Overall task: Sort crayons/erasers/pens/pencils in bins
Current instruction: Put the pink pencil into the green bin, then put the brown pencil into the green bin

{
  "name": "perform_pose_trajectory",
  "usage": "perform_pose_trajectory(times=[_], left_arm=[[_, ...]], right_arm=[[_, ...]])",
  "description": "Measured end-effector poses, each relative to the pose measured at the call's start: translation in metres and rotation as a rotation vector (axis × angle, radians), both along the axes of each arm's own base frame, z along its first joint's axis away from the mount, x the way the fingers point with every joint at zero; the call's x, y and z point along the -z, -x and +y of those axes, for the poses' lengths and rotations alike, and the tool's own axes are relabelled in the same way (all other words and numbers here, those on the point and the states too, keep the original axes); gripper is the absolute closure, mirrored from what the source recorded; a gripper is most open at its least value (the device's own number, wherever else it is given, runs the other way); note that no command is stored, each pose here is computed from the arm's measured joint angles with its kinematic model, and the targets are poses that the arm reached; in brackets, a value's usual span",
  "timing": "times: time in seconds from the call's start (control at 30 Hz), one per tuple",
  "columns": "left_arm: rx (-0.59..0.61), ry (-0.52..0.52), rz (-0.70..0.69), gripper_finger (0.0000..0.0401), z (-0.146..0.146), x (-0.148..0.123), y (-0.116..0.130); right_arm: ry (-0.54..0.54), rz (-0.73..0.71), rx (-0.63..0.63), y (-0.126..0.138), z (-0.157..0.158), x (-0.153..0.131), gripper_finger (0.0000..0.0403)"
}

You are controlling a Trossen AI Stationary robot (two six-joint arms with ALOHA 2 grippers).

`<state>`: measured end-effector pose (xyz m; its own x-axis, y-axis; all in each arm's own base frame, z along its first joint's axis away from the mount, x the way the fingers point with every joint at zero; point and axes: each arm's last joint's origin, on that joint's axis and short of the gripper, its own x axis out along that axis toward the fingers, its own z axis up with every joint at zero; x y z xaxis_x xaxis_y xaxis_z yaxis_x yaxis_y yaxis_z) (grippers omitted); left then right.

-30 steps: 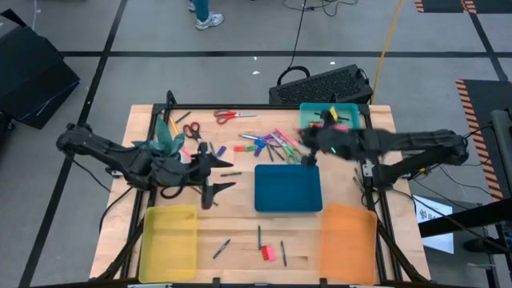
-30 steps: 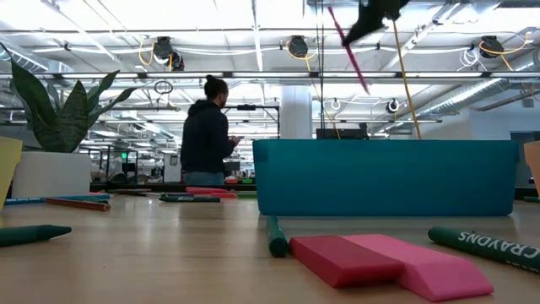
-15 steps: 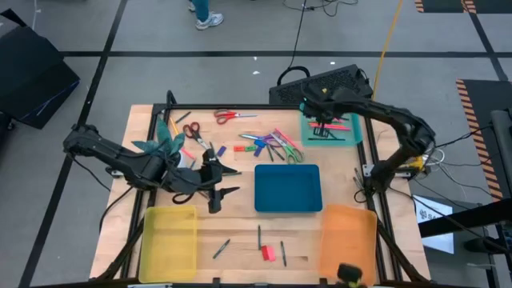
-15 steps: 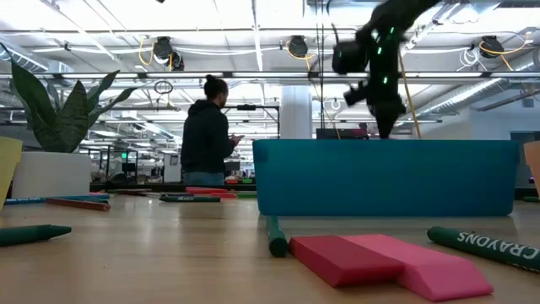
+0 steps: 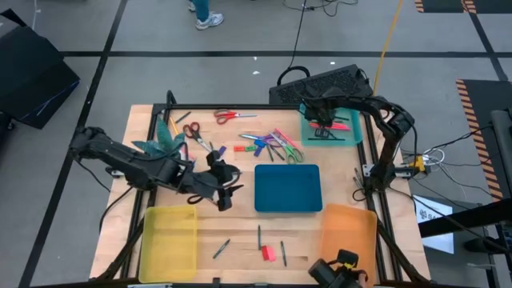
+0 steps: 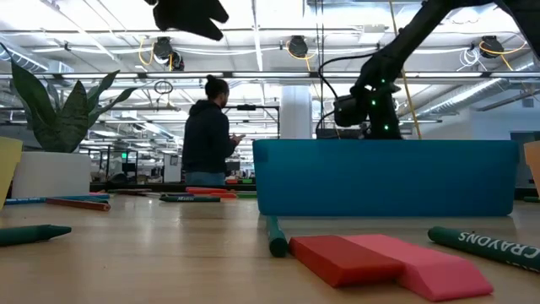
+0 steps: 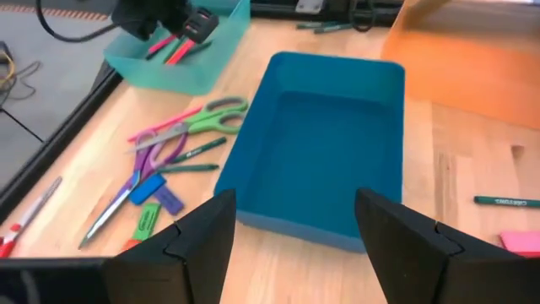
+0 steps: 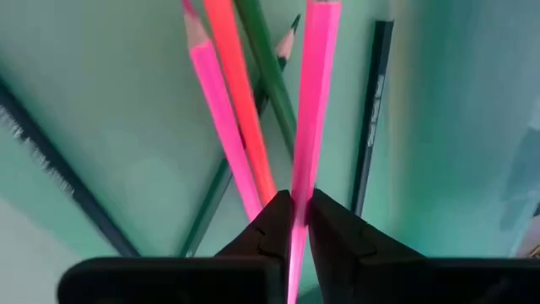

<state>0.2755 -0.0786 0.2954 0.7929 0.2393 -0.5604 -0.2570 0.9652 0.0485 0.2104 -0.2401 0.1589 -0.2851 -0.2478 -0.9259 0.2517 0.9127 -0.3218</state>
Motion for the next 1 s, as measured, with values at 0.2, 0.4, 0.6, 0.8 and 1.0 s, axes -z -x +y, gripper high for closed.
perform_pose_trajectory(times=[0.2, 0.4, 0.6, 0.8, 1.0], left_arm=[[-0.030, 0.034, 0.025, 0.0158, -0.001, 0.006, -0.001], [-0.140, 0.108, 0.093, 0.0158, 0.007, 0.013, 0.005], [-0.213, 0.163, 0.303, 0.0158, 0.017, 0.032, 0.012], [0.189, 0.036, 0.618, 0.0158, 0.007, 0.064, 0.005], [0.389, 0.152, 0.593, 0.0186, 0.005, 0.085, -0.005]], right_arm=[[0.017, -0.015, 0.005, 0.002, 0.002, 0.010, 0.0349], [0.050, -0.039, 0.035, 0.002, 0.005, 0.002, 0.0267], [0.175, -0.158, -0.023, -0.008, 0.034, -0.047, 0.0206], [0.223, -0.467, -0.121, -0.016, 0.099, -0.110, 0.0199], [0.217, -0.768, -0.257, 0.001, 0.178, -0.144, 0.0201]])
